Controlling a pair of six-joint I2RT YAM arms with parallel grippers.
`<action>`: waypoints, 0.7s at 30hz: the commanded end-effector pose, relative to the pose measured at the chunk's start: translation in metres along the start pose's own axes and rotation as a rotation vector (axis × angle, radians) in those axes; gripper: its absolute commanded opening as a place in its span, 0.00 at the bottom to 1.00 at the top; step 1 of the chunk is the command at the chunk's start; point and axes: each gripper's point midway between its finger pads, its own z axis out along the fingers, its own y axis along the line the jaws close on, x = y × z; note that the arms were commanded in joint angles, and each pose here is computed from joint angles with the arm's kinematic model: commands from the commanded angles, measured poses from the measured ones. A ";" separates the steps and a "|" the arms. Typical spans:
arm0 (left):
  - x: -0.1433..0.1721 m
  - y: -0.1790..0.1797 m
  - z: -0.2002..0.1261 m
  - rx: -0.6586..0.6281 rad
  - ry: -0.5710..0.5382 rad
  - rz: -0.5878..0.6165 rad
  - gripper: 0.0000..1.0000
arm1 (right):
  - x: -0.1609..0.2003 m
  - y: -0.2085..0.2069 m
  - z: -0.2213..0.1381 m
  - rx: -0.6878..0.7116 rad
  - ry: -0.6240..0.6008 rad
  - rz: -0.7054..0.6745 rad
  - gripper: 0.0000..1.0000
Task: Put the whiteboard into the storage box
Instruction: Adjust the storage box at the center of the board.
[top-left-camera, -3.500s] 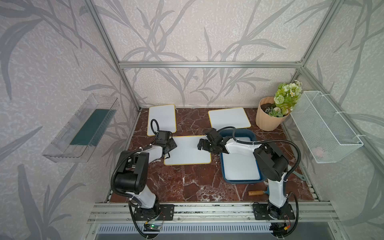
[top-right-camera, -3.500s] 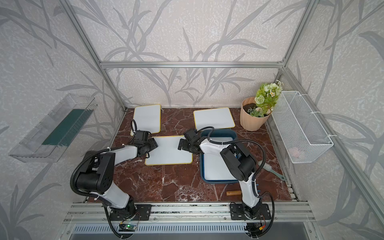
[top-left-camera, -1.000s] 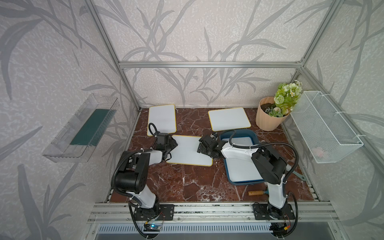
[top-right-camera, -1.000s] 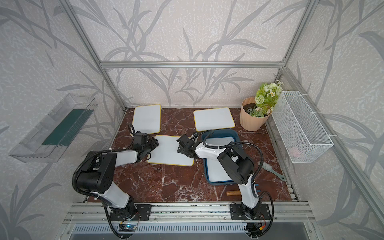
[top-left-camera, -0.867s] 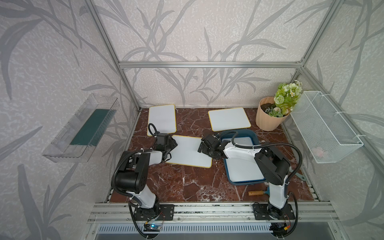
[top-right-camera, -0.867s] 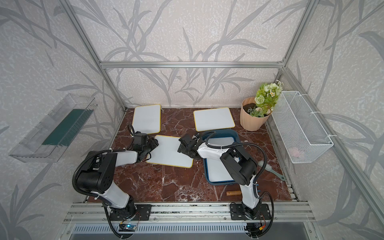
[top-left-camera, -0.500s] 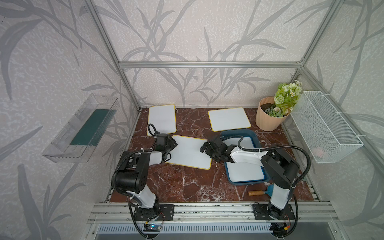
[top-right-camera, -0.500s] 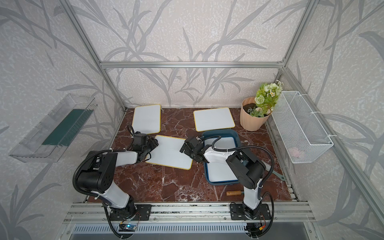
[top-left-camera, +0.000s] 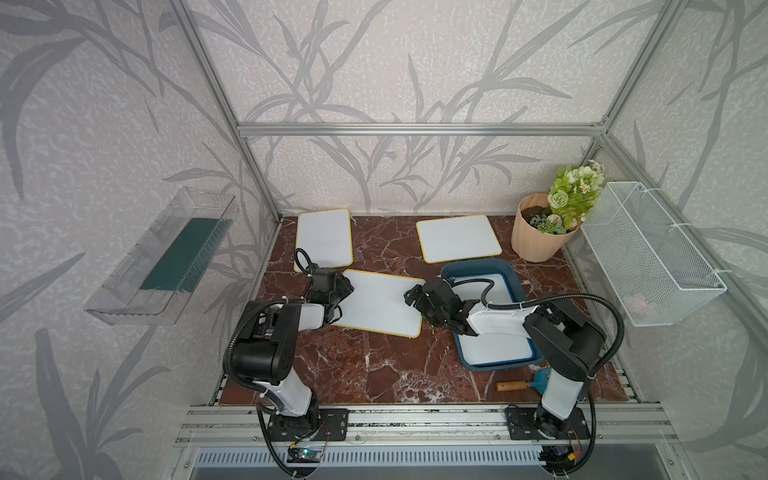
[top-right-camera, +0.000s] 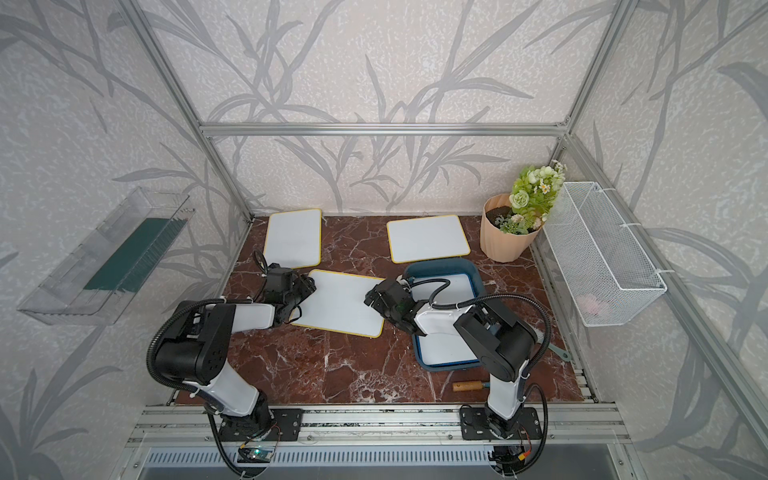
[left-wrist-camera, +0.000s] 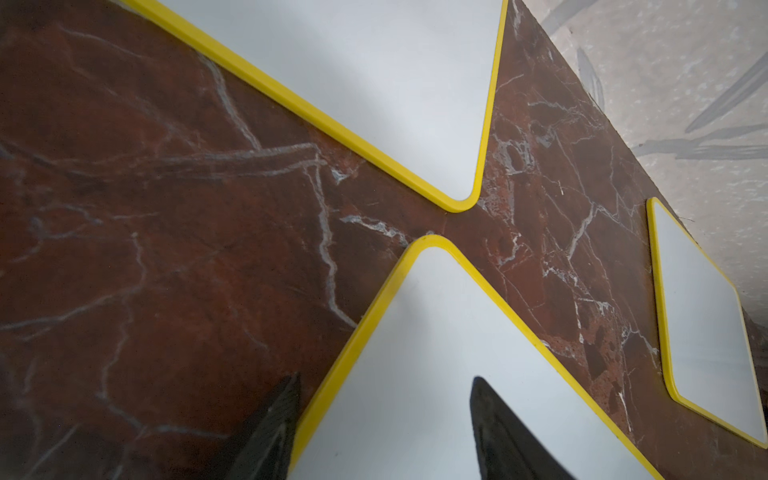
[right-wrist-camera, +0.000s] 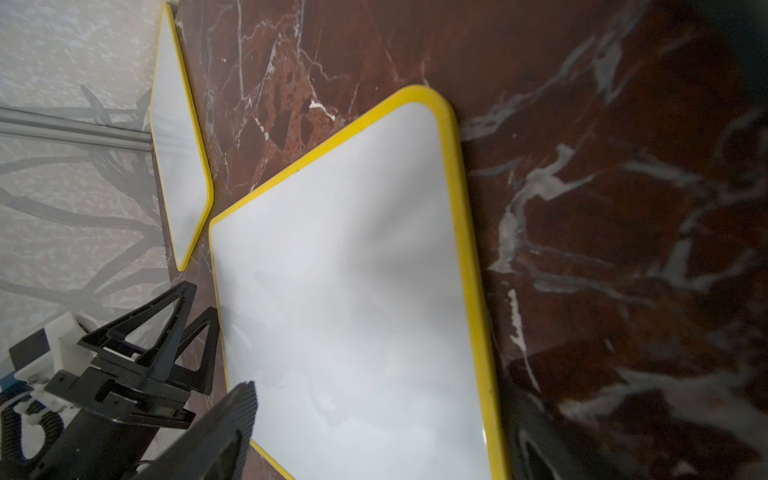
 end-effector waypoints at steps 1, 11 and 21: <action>0.141 0.055 -0.024 -0.139 0.530 -0.090 0.66 | 0.027 0.072 -0.023 -0.216 0.152 0.162 0.89; 0.141 0.054 -0.025 -0.130 0.527 -0.091 0.66 | 0.008 0.095 -0.035 -0.259 0.143 0.222 0.88; 0.141 0.056 -0.027 -0.126 0.526 -0.101 0.66 | 0.009 0.114 -0.040 -0.364 0.146 0.162 0.85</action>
